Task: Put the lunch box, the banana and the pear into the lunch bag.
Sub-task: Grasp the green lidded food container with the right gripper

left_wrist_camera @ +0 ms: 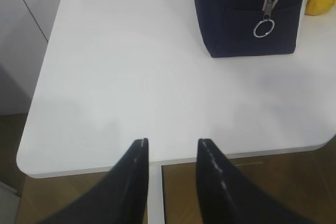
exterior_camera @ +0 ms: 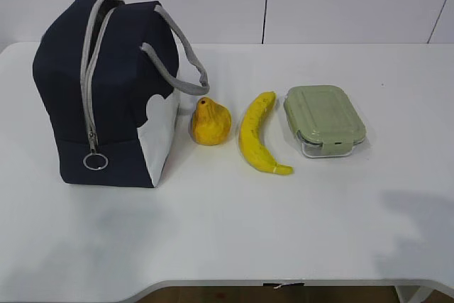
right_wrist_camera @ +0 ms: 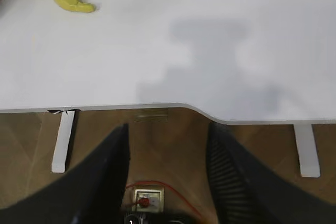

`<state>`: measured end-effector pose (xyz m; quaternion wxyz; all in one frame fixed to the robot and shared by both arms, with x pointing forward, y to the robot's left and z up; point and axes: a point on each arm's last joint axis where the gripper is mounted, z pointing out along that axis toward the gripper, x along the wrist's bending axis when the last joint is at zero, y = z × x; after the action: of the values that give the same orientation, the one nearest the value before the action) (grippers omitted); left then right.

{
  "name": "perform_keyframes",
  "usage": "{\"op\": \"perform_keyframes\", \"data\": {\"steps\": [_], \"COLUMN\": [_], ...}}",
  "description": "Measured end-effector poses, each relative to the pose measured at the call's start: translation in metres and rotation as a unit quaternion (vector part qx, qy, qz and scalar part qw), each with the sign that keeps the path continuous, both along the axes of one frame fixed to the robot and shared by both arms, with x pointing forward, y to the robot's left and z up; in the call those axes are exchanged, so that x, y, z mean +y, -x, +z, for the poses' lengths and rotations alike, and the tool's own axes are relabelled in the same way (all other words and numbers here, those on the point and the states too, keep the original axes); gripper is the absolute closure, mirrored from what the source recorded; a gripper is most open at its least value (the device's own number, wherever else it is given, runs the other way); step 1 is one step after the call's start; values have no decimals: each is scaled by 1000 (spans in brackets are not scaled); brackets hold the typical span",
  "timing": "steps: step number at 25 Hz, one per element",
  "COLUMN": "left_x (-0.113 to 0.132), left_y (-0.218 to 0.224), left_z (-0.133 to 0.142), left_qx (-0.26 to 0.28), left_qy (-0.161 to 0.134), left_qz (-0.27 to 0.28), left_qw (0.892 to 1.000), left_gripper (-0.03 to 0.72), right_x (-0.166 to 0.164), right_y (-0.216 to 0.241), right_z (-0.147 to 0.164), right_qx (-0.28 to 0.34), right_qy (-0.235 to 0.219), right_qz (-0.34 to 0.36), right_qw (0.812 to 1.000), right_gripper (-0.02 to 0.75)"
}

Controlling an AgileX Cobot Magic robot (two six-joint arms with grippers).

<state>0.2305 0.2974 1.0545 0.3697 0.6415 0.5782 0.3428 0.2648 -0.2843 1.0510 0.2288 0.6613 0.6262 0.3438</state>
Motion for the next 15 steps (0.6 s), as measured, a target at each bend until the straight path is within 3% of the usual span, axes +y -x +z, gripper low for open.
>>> {"op": "perform_keyframes", "data": {"steps": [9,15], "left_x": [0,0], "left_y": [0,0], "left_z": [0,0], "left_qx": [0,0], "left_qy": [0,0], "left_qz": [0,0], "left_qw": [1000,1000], "left_gripper": [452,452], "right_x": [5,4], "right_y": [-48,-77], "right_z": [-7,6], "right_qx": [108,140], "right_qy": [-65,-74], "right_qz": [3,1], "right_qw": [992,987], "right_gripper": [350,350]}}
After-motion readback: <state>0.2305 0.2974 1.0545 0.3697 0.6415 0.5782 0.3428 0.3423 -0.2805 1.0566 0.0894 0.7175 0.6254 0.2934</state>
